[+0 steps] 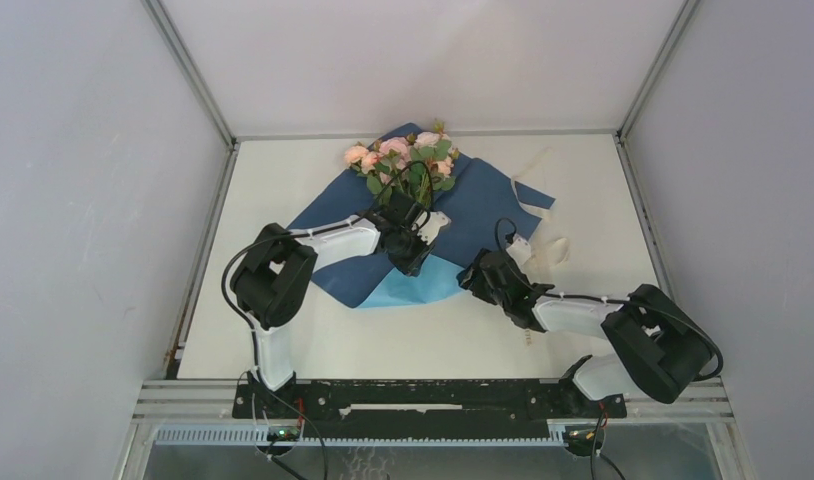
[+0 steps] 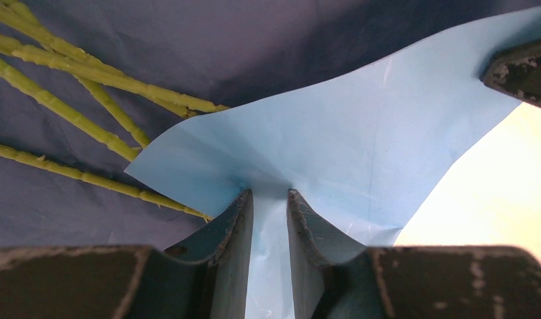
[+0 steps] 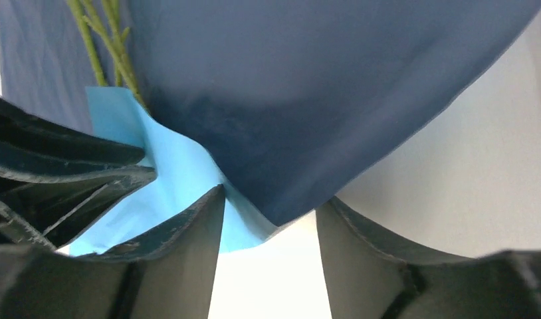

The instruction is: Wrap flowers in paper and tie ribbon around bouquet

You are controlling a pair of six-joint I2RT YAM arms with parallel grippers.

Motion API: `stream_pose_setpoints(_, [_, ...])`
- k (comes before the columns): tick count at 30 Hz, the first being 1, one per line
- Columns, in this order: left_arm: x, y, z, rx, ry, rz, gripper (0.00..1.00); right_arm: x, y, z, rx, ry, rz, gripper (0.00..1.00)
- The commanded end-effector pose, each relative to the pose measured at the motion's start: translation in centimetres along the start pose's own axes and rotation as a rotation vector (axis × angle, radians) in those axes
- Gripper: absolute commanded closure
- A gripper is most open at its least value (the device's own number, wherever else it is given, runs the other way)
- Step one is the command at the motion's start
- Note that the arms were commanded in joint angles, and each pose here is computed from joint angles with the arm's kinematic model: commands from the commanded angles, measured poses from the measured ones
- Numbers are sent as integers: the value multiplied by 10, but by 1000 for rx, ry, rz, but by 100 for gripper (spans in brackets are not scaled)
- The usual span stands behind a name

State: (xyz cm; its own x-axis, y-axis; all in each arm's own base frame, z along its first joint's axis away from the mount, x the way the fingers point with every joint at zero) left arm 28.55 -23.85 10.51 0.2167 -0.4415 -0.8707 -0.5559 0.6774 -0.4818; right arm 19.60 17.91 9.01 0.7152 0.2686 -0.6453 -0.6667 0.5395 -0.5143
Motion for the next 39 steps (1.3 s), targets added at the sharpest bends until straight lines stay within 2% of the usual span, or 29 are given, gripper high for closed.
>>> stream_pose_setpoints(1, [-1,5,6,-23,-35,18,69,5,-7,6,79,82,-68,45])
stream_pose_setpoints(3, [-1,5,6,-22,-36,17,69,4,-6,3,65,112,-80,56])
stream_pose_setpoints(6, [-2,5,7,-21,-40,17,69,3,-9,0,3,127,-109,79])
stream_pose_setpoints(11, [-2,4,8,-27,-33,9,69,-11,-16,19,-254,169,-172,100])
stream_pose_setpoints(15, [-1,3,12,-60,-30,13,69,-28,-21,43,-495,180,-210,100])
stream_pose_setpoints(18, [1,4,17,-89,-27,17,69,-36,-14,57,-720,98,-175,100])
stream_pose_setpoints(22, [5,6,26,-138,-40,27,70,-39,-5,71,-911,38,-153,100])
stream_pose_setpoints(31, [13,11,36,-213,-24,48,71,-31,22,114,-1146,9,-202,100])
stream_pose_setpoints(39, [11,15,41,-289,46,33,71,-7,46,137,-1206,-83,-180,100])
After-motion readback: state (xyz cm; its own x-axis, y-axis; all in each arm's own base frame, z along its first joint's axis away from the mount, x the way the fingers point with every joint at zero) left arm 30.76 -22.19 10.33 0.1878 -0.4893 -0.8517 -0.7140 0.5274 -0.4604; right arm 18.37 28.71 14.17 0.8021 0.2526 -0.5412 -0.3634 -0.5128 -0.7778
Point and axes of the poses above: each gripper's point midway between its finger pads, its own x axis out along the fingers, its own z axis along the line the jaws close on, y = z × x, the point moved 10 cm from there along -x, back along the fingers, and after that the axes turned 2 degrees about x, right-handed, at the moved point
